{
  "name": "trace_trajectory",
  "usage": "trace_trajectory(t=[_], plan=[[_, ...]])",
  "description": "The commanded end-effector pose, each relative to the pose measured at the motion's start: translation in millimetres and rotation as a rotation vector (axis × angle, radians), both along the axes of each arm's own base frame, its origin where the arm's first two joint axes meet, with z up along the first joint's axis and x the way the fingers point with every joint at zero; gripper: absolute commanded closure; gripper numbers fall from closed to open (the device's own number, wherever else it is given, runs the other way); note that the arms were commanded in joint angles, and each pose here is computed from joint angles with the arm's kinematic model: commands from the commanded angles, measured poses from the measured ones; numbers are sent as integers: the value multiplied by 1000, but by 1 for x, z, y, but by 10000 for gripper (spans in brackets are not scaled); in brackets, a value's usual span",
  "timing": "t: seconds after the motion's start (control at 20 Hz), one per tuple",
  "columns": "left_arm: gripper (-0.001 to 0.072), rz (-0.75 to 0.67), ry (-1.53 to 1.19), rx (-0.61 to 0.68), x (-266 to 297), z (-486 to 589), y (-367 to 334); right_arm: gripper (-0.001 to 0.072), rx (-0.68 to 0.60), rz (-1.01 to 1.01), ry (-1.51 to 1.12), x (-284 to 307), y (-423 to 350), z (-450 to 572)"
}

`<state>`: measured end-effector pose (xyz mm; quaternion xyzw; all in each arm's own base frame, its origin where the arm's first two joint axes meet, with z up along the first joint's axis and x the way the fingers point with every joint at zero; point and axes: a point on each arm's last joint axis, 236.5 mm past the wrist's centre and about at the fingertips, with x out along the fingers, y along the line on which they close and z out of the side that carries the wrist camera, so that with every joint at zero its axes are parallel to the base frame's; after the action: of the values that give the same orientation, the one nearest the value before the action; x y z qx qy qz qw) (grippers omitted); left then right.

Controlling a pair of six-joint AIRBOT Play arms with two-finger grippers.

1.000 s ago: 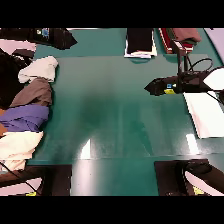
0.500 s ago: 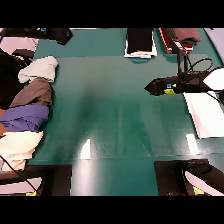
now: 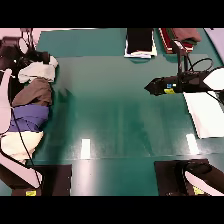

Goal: Fold the shirts.

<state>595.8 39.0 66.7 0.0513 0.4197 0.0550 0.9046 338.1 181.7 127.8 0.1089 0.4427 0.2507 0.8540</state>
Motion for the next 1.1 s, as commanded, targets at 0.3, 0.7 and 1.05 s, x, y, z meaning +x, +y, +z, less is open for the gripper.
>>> trace_trajectory(t=[0.3,0.7,1.05], plan=[[87,69,64,-9,19,-89,46,692,7,1,2,0,1,1],[680,77,108,-11,10,-95,46,692,8,1,1,0,2,1],[681,28,-264,-65,1,129,12,692,18,-11,-252,23,-3,106]])
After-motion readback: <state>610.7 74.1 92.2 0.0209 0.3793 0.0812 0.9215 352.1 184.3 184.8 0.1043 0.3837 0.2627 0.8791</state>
